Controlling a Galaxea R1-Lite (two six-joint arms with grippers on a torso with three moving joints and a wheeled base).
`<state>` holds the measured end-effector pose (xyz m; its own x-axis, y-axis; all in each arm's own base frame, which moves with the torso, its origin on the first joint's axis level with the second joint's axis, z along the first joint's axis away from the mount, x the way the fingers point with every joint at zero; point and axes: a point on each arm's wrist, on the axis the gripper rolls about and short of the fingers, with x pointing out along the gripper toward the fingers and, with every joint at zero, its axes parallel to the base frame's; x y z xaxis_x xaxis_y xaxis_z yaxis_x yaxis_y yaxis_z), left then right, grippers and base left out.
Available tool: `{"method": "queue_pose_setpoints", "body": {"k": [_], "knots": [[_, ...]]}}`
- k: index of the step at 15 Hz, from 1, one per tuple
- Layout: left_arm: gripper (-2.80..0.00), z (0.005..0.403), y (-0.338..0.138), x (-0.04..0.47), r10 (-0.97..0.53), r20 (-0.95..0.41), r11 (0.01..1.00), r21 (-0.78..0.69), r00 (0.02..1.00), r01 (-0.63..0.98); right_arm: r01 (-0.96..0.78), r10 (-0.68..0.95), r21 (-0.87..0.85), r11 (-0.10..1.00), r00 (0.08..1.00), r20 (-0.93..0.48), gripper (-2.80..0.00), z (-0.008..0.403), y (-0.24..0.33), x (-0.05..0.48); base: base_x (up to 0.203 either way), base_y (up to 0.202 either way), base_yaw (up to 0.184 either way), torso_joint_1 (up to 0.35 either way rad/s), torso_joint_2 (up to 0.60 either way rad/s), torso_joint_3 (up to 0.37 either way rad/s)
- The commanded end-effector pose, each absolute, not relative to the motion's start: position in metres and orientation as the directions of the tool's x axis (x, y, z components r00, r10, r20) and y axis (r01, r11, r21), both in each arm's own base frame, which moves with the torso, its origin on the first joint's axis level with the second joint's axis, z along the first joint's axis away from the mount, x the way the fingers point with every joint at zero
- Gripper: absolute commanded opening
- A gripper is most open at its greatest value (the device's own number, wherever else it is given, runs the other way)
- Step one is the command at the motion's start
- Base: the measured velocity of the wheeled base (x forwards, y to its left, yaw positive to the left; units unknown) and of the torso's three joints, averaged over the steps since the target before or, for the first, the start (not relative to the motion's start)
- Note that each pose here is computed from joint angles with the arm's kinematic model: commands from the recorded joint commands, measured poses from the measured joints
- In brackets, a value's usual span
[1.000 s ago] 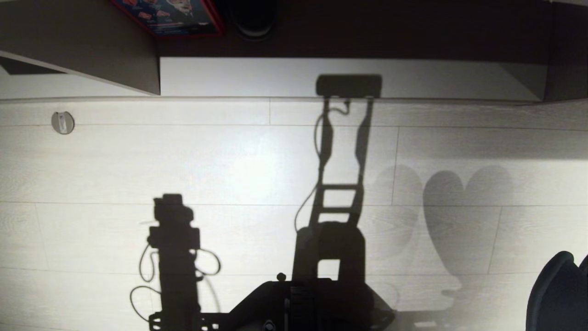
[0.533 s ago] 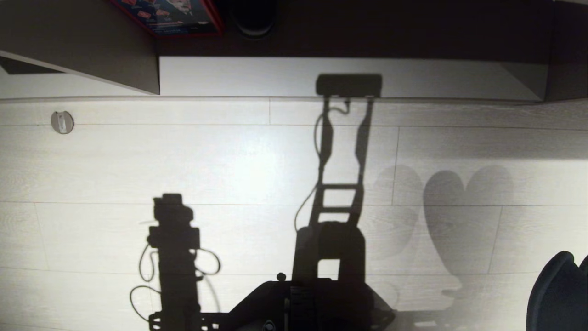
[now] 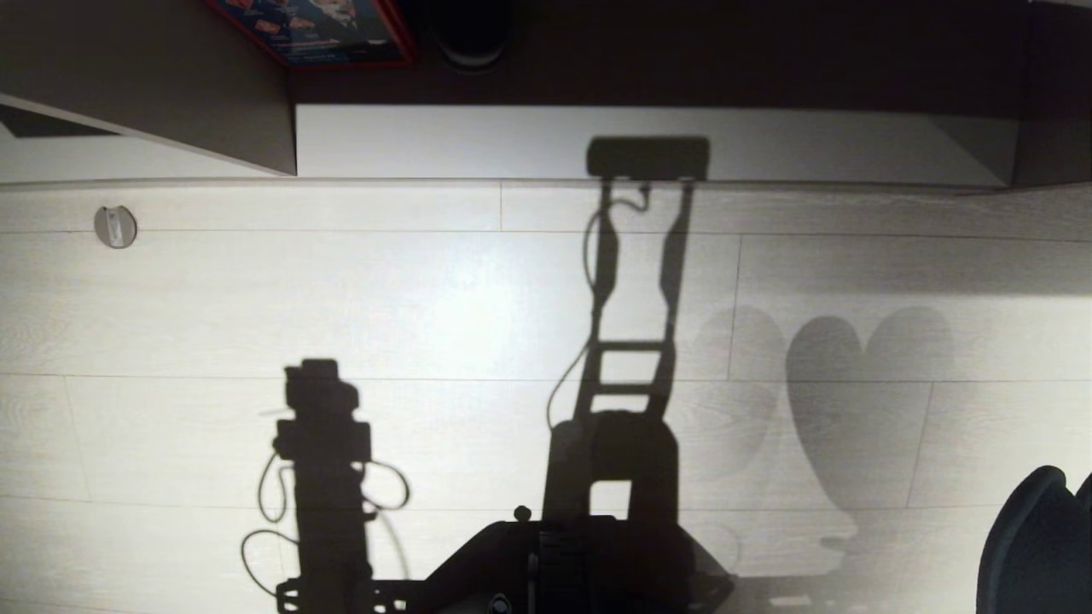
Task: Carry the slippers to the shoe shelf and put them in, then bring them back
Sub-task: Place the slippers into the shoe cabinet
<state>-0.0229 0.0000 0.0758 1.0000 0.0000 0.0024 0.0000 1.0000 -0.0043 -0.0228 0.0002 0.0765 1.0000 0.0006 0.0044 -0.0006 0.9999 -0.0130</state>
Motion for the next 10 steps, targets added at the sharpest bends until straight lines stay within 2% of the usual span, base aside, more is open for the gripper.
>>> {"method": "queue_pose_setpoints", "body": {"k": [1, 10], "knots": [[-2.8, 0.0758, 0.0, -0.0229, 0.0, 0.001, 1.0, -0.005, 1.0, 0.0, -0.001, 0.002, -0.014, 1.0, 1.0, 0.005, -2.8, 0.0764, 0.0002, -0.0228, 0.0, 0.0, 0.0, 0.0, 0.0, 0.0], [-2.8, 0.0755, 0.0, -0.0228, 0.0, 0.0, 1.0, -0.005, 1.0, 0.0, 0.002, -0.002, 0.004, 1.0, 1.0, 0.006, -2.8, 0.0766, 0.0002, -0.0228, 0.0, 0.0, 0.0, 0.0, 0.0, 0.0]]}}
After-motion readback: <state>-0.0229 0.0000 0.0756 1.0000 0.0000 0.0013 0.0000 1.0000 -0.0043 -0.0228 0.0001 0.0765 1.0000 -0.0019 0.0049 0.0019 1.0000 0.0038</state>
